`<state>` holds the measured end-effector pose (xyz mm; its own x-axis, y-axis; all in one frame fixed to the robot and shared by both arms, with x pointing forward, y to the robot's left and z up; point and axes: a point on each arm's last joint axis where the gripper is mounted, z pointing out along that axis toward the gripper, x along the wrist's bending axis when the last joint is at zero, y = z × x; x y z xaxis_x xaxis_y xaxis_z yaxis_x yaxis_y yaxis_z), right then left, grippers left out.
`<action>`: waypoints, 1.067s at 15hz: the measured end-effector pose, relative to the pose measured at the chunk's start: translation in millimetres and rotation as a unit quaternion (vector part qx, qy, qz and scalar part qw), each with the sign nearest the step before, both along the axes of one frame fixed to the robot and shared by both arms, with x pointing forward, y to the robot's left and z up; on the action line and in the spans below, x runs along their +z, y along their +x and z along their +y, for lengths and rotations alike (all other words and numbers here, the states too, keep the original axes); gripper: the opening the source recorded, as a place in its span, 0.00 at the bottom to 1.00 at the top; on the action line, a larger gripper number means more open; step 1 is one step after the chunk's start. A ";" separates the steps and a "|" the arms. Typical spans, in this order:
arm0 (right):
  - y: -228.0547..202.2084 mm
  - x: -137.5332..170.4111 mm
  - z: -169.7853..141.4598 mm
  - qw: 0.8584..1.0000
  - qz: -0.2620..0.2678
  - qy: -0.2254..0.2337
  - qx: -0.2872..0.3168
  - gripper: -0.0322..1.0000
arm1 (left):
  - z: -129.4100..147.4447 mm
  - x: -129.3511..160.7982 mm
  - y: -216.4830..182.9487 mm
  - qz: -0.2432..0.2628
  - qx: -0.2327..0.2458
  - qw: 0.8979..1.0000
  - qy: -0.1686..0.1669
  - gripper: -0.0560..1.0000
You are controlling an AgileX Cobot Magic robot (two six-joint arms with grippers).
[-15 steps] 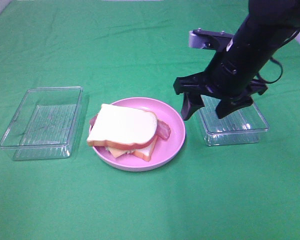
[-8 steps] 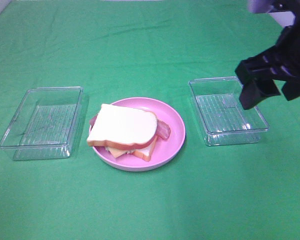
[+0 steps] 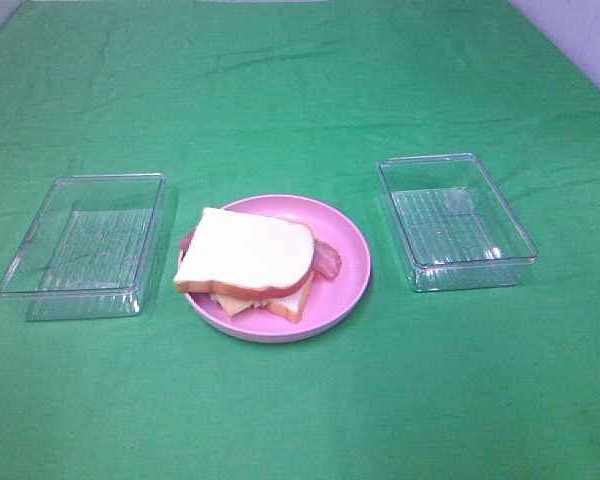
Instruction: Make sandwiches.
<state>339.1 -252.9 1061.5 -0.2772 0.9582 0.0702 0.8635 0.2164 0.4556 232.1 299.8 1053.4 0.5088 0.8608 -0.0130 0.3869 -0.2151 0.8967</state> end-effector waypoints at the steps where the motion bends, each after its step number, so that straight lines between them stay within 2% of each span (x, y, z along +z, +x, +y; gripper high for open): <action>1: -14.8 -3.9 -6.8 1.000 -0.015 0.006 0.002 0.72 | 0.0 0.0 0.0 0.000 0.000 1.000 0.000 0.65; 5: -55.5 -20.2 -23.6 0.996 -0.071 0.006 0.058 0.72 | -0.1 0.0 0.0 0.000 0.000 1.000 0.000 0.65; 7: -74.6 -16.8 -22.3 0.984 -0.117 0.038 0.127 0.72 | -0.1 0.0 0.0 0.000 0.000 1.000 0.000 0.65; 16: -79.4 -15.8 -22.4 0.980 -0.130 0.045 0.142 0.72 | -0.1 0.0 0.0 0.000 -0.001 1.000 0.000 0.65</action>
<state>259.7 -275.4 1045.6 -0.5509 0.8335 0.0421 0.6263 0.3796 0.6810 232.0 299.8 1053.4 0.5097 0.8603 -0.0129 0.3866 -0.2156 0.8967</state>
